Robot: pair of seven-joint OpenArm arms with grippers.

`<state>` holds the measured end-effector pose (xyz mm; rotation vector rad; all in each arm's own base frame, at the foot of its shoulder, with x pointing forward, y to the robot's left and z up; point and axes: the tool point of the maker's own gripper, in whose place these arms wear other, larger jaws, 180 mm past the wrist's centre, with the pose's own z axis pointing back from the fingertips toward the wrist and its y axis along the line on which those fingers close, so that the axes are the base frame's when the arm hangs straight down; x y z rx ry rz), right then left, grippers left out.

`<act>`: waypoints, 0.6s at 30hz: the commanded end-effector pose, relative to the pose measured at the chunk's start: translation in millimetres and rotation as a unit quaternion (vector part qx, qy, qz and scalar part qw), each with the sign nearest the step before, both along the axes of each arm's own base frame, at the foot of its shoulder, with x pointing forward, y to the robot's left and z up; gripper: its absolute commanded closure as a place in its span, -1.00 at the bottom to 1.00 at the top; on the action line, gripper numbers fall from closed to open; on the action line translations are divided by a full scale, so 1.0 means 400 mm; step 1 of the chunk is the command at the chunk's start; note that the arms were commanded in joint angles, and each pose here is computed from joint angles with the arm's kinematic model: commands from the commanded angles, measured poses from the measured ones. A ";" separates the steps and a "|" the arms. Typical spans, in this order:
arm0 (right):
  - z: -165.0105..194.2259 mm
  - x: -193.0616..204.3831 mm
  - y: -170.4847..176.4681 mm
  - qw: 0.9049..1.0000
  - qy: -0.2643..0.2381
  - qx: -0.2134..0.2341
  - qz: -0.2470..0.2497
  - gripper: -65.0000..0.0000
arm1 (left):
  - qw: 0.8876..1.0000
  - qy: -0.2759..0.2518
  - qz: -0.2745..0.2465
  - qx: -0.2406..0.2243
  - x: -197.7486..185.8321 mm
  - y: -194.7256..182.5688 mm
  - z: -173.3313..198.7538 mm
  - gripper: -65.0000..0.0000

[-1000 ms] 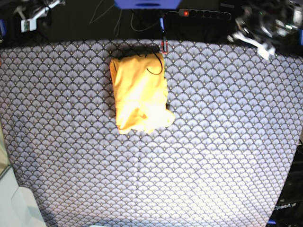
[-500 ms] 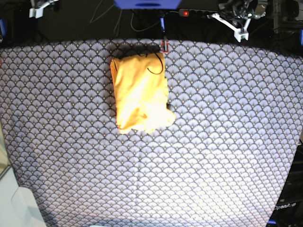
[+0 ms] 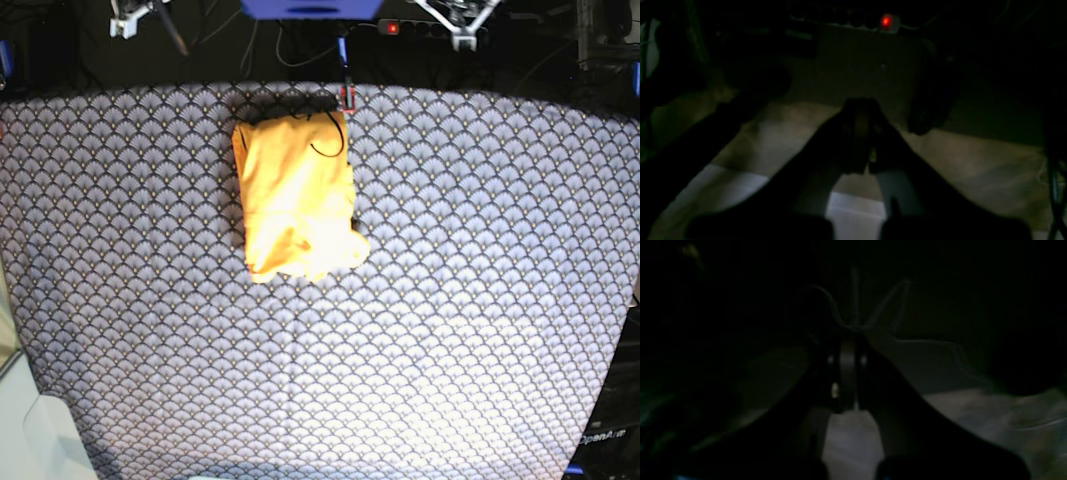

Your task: Fold the T-shirt properly

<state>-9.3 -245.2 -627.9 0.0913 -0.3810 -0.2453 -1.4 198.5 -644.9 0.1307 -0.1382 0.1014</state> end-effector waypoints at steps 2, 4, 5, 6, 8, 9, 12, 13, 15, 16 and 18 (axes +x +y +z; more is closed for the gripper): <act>-0.013 -0.021 -0.003 0.998 0.028 -0.029 0.042 1.00 | 1.000 0.002 -0.006 0.028 -0.028 0.022 -0.014 1.00; -0.022 -0.027 -0.002 0.995 0.041 -0.059 0.066 1.00 | 0.999 -0.015 -0.012 0.044 -0.024 0.014 -0.022 1.00; -0.025 -0.029 -0.008 0.993 0.046 -0.078 0.076 1.00 | 0.998 -0.023 -0.012 0.052 -0.021 0.014 -0.023 1.00; -0.025 -0.031 -0.021 0.990 0.051 -0.099 0.089 1.00 | 0.998 -0.031 -0.015 0.058 -0.014 0.009 -0.022 1.00; -0.028 -0.033 -0.029 0.981 0.059 -0.142 0.113 1.00 | 0.996 -0.073 -0.015 0.052 0.053 -0.027 -0.019 1.00; -0.026 -0.032 -0.038 0.976 0.061 -0.166 0.128 1.00 | 0.995 -0.083 -0.015 0.048 0.070 -0.044 -0.018 1.00; -0.023 -0.010 -0.051 0.962 0.061 -0.208 0.166 1.00 | 0.995 -0.085 -0.012 0.051 0.074 -0.045 -0.017 1.00; -0.024 -0.004 -0.047 0.958 0.061 -0.214 0.181 1.00 | 0.995 -0.085 -0.011 0.051 0.075 -0.044 -0.017 1.00; -0.029 0.002 -0.025 0.953 0.061 -0.222 0.197 1.00 | 0.995 -0.084 0.003 0.053 0.072 -0.040 -0.017 1.00; -0.031 -0.006 -0.022 0.952 0.071 -0.223 0.197 1.00 | 0.995 -0.084 0.013 0.054 0.070 -0.037 -0.017 1.00; -0.037 -0.011 -0.017 0.952 0.086 -0.221 0.195 1.00 | 0.995 -0.083 0.021 0.057 0.068 -0.030 -0.017 1.00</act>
